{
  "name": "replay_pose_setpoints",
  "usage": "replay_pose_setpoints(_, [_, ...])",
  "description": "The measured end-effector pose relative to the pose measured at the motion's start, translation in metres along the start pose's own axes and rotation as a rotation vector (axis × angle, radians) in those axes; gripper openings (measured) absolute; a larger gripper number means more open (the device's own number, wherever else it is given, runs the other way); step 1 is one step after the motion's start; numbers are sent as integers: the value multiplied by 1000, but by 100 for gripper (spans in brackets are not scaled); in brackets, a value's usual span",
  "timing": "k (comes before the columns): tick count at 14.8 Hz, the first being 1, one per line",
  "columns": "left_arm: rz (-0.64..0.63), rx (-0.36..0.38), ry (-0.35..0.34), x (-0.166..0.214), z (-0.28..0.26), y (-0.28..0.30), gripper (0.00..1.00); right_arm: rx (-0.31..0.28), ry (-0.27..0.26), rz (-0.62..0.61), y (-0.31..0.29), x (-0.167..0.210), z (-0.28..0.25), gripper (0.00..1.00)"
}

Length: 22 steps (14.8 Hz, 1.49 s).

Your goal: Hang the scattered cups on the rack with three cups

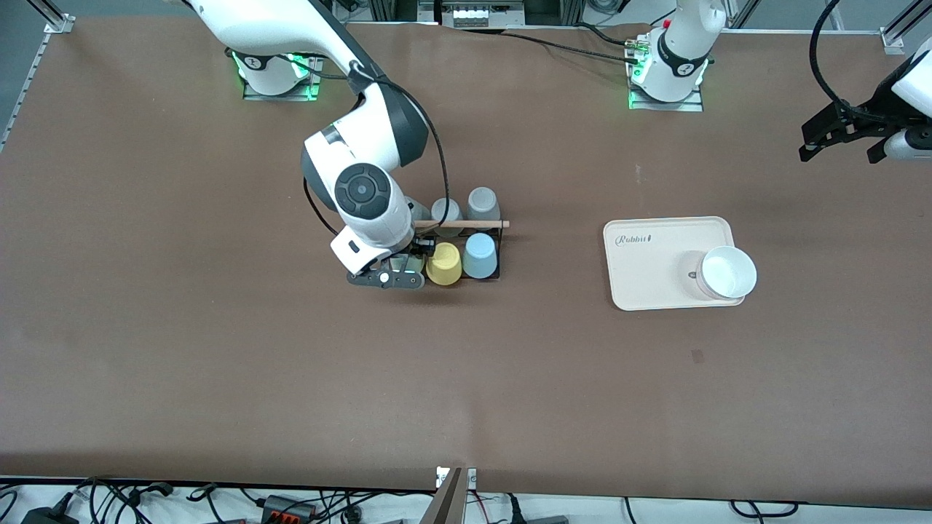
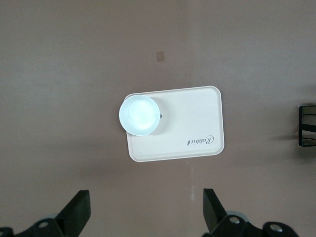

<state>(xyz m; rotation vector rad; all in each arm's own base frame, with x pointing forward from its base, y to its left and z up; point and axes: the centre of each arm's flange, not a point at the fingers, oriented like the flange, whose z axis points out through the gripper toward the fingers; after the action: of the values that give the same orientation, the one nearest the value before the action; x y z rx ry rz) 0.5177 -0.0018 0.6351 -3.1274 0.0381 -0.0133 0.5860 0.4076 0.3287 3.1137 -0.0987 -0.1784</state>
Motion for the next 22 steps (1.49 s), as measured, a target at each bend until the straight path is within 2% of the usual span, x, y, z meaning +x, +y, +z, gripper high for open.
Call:
replay_pose_setpoints(2, [0, 0, 0, 0, 0, 0, 100, -5, -10, 1, 0, 1, 8, 66])
replay_pose_setpoints(5, [0, 0, 0, 0, 0, 0, 100, 22, -41, 18, -3, 0, 15, 66])
replay_pose_setpoints(9, [0, 0, 0, 0, 0, 0, 100, 31, -48, 27, -3, 0, 14, 66])
replay_pose_setpoints(10, [0, 0, 0, 0, 0, 0, 100, 30, -48, 31, -2, 1, 14, 69])
replay_pose_setpoints(13, [0, 0, 0, 0, 0, 0, 100, 29, -40, 47, 6, 8, 12, 98])
replay_pose_setpoints(17, [0, 0, 0, 0, 0, 0, 100, 50, -11, 75, 22, 22, -14, 100])
replay_pose_setpoints(22, [0, 0, -1, 0, 0, 0, 100, 77, 17, 166, 93, 51, -103, 100])
